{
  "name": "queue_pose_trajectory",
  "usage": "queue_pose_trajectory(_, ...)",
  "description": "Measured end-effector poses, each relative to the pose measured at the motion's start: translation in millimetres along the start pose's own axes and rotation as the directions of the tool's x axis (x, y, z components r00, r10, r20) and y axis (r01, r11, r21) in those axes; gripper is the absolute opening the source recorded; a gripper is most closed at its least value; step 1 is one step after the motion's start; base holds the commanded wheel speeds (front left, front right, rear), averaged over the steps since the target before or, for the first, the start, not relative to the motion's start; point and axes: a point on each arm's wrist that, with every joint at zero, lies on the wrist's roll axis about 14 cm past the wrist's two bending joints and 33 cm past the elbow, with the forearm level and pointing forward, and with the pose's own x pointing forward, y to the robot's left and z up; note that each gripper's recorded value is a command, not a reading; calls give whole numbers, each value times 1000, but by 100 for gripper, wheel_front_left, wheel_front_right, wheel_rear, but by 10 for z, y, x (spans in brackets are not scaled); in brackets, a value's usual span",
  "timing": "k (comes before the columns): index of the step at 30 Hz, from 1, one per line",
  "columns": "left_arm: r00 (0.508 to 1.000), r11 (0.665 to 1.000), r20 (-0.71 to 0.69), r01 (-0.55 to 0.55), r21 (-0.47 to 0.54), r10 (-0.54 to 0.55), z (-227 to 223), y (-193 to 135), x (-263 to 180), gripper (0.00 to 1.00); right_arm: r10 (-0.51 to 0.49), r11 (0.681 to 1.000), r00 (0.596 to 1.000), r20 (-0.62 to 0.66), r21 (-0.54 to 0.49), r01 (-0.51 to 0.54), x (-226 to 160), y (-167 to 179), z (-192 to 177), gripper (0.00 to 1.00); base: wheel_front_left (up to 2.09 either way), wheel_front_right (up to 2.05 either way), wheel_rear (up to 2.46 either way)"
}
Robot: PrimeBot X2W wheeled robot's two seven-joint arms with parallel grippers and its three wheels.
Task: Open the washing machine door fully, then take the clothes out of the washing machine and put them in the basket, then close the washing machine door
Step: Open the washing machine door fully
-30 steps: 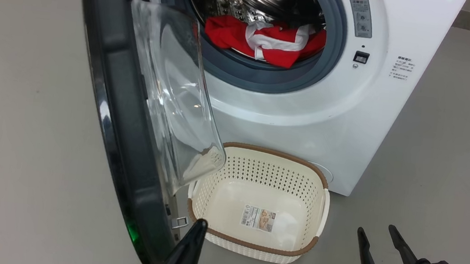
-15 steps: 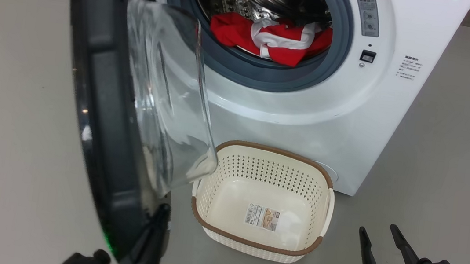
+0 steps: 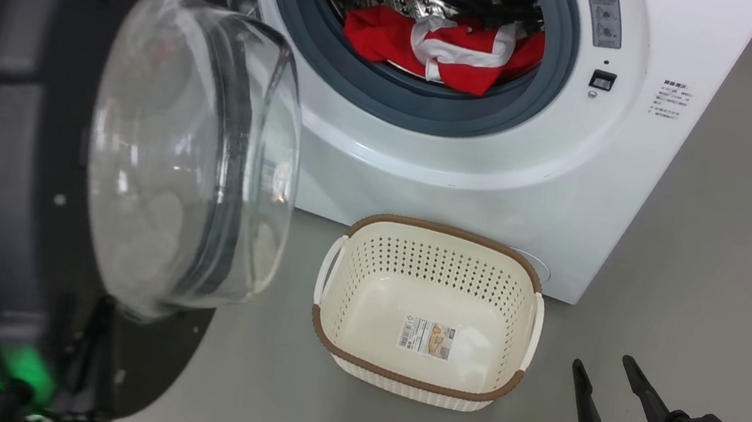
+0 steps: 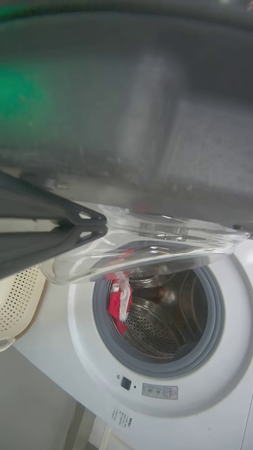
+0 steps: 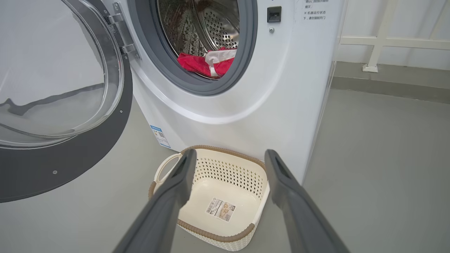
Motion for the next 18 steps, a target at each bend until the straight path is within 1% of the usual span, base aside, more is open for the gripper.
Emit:
queue_pose_trajectory(5,995,995,18,-96,37,96,59,345,61,0,-7,1000,1000,-11,4,7,3,-35,-41,100,0,0,0)
queue_pose_trajectory(11,986,984,49,-164,72,161,152,605,188,0,-18,1000,999,-28,5,18,6,-100,-104,100,0,0,0)
queue_pose_trajectory(13,980,979,60,-193,65,189,180,692,243,0,-20,1000,999,-35,3,20,14,-124,-127,100,0,0,0)
queue_pose_trajectory(18,956,956,80,-286,65,281,238,1013,400,0,-11,1000,999,-31,-3,10,116,-144,-120,100,0,0,0)
